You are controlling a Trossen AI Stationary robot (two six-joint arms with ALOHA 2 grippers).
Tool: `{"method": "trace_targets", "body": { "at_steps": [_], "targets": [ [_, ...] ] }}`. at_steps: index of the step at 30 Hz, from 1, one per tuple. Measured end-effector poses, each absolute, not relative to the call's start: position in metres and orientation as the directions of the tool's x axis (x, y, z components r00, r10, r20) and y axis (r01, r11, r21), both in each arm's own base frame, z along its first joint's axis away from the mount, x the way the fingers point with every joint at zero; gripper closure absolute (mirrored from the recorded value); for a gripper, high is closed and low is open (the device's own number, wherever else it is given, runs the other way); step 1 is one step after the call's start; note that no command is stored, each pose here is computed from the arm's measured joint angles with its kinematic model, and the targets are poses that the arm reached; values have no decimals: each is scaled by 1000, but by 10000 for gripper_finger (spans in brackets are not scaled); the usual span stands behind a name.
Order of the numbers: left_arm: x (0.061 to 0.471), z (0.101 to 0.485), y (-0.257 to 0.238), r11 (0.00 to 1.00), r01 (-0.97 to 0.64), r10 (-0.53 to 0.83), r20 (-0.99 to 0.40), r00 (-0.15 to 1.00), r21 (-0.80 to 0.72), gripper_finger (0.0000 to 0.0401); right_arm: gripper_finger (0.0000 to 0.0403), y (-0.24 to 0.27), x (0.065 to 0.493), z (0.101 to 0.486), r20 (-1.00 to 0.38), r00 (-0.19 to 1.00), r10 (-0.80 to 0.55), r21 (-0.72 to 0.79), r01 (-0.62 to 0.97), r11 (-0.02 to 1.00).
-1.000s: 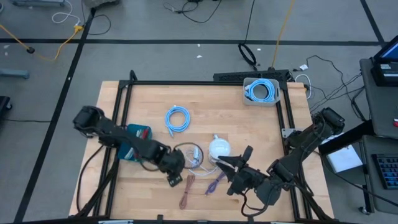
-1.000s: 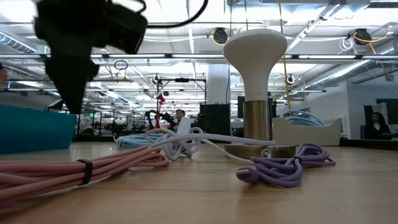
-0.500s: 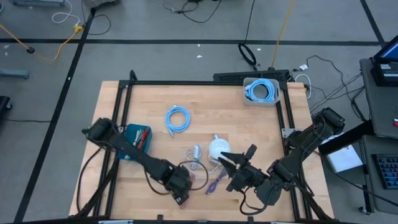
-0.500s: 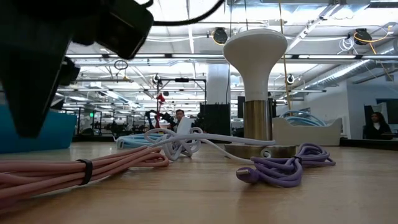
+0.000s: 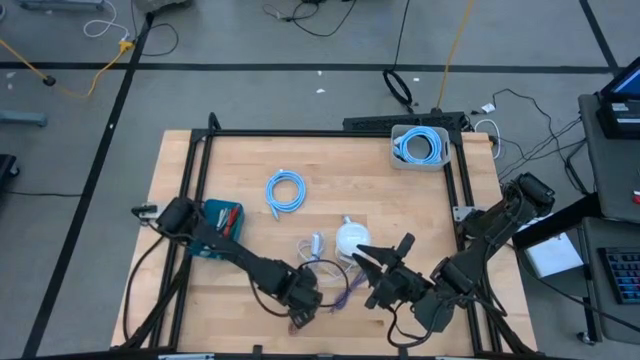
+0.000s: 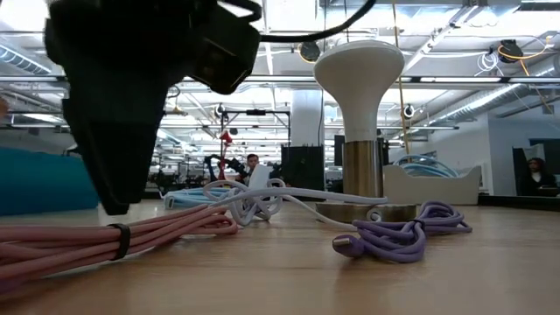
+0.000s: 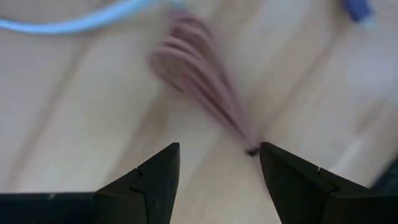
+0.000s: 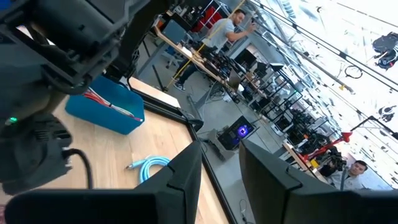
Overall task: Pick & Place USB Port
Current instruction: Put the pink charger cable into the blue bin
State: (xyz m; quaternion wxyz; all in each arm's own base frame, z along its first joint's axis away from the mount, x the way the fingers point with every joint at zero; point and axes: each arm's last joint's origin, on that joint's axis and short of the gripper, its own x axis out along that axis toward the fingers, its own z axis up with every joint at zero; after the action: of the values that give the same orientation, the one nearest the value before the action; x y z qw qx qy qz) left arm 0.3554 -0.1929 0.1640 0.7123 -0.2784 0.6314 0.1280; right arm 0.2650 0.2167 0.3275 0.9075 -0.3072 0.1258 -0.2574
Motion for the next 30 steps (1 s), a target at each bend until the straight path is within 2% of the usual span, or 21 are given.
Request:
{"method": "trace_targets", "body": {
  "at_steps": [5,13,25,28,30],
  "targets": [
    [359,162,-184,827,-524,-131,-976,173,-204,178,302,217,265,327,-70,836,-545,-628,387,675],
    [359,162,-191,824,-513,-163,-968,191,-240,178,303,217,265,327,-70,836,-545,-630,386,674],
    [363,128,-205,827,-513,-181,-973,141,-228,179,303,217,265,327,-70,836,-545,-628,387,675],
    [361,128,-204,824,-525,-170,-977,131,-214,207,303,217,265,327,-70,835,-545,-629,387,674],
    [362,129,-205,821,-525,-174,-974,142,-223,254,303,217,265,327,-70,835,-545,-630,387,674]
  ]
}}
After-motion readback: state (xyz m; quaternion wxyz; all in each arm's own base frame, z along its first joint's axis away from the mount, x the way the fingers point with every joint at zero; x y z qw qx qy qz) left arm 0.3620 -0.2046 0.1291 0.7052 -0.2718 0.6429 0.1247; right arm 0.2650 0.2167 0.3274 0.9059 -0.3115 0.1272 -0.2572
